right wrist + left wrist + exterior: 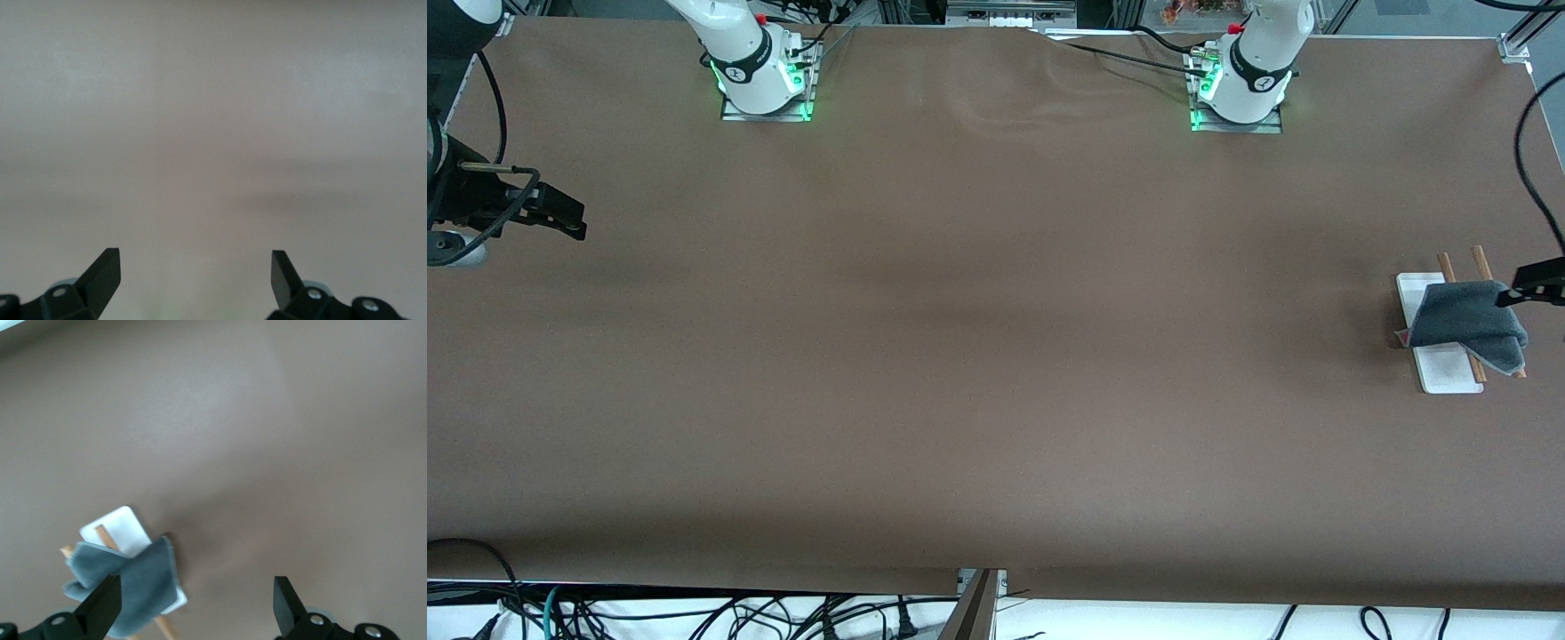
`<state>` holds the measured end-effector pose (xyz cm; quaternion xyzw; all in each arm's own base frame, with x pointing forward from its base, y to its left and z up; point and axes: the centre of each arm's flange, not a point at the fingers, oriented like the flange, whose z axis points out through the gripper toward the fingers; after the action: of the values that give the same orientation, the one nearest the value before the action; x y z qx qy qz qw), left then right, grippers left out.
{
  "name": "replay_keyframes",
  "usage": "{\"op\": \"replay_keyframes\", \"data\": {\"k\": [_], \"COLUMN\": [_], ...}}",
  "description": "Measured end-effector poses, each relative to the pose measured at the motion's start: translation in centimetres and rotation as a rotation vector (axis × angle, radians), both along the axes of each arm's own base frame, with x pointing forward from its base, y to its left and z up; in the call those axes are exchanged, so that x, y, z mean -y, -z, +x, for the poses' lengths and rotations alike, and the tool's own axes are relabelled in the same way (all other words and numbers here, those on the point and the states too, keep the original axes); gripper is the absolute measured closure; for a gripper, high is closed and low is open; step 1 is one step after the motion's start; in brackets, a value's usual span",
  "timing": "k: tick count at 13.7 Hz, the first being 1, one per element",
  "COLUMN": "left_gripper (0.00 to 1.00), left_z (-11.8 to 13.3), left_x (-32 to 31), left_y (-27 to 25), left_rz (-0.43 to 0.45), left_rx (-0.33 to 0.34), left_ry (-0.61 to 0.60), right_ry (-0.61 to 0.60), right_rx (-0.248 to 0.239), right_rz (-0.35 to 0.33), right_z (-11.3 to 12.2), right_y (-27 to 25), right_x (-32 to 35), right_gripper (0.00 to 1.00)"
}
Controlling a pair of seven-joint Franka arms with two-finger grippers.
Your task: Pass towel and hang on rack
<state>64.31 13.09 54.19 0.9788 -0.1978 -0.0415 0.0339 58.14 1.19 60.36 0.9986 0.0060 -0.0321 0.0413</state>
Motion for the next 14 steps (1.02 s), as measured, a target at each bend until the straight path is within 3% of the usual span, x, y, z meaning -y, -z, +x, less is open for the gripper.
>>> {"op": "replay_keyframes", "data": {"k": [5,7,10,14], "left_gripper": [0.0,0.0,0.0,0.0], "left_z": [-5.2,-7.5,-11.0,-10.5], "left_x": [15.1,20.1,20.0,14.4], "left_y": [-2.5,-2.8,-3.7,-3.6], "left_rz": [0.089,0.095,0.095,0.04], "left_rx": [-0.02,0.064,0.122,0.109], "left_ry": [-0.241,-0.264,-0.292,-0.4], "right_ry": [-0.003,-0.003,-0.004,-0.003], "right_rx": [0.003,0.002,0.002,0.001], "right_rz": [0.0,0.0,0.001,0.001], "right_z": [0.0,0.0,0.1,0.1], "right_y": [0.0,0.0,0.1,0.1], "right_x": [-0.2,-0.2,-0.2,-0.2], "right_gripper": [0.0,0.0,0.0,0.0]}}
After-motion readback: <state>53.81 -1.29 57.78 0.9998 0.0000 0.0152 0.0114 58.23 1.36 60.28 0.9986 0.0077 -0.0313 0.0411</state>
